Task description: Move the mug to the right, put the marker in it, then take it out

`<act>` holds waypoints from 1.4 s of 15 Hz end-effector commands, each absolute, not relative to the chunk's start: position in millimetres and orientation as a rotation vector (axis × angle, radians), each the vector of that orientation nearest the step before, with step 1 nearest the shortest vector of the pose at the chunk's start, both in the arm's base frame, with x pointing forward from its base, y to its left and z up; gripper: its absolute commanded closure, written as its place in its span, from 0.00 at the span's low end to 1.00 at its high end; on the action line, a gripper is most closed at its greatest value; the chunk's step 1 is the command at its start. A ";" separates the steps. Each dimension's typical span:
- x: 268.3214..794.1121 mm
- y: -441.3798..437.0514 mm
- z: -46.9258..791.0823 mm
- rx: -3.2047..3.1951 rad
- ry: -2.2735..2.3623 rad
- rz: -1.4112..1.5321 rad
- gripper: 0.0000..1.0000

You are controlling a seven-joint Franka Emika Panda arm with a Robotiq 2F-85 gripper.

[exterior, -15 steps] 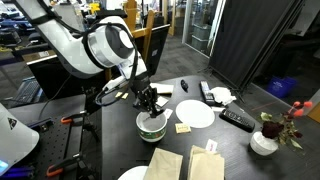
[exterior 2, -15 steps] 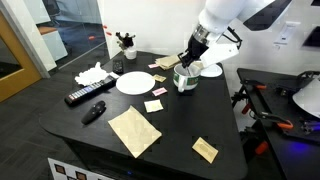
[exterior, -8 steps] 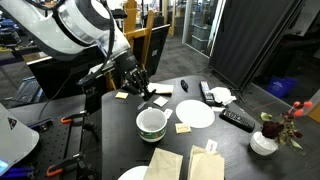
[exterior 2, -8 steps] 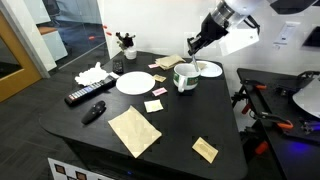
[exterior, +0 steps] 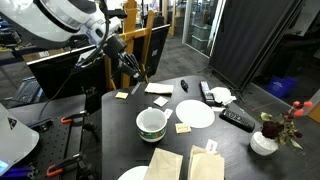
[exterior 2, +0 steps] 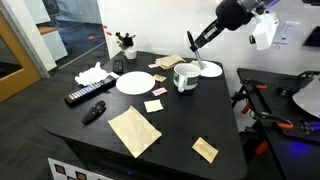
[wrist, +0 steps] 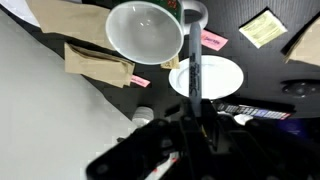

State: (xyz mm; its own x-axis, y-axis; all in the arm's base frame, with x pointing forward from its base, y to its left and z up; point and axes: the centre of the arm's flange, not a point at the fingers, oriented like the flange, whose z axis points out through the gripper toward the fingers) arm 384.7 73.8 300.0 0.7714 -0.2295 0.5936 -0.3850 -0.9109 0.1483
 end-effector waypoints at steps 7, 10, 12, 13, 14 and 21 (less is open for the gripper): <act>376.6 116.0 281.0 2.902 0.229 0.628 0.96; 376.3 125.9 256.2 2.932 0.410 0.478 0.96; 376.7 128.7 237.4 2.945 0.498 0.370 0.96; 377.0 128.7 228.8 2.951 0.530 0.321 0.96; 377.9 128.1 220.4 2.955 0.540 0.272 0.96; 387.6 126.3 193.2 2.977 0.515 0.079 0.96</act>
State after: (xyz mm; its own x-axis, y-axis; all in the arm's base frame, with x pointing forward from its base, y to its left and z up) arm 371.1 126.0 180.8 0.9389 0.3375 0.0676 0.3280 -0.9367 0.1222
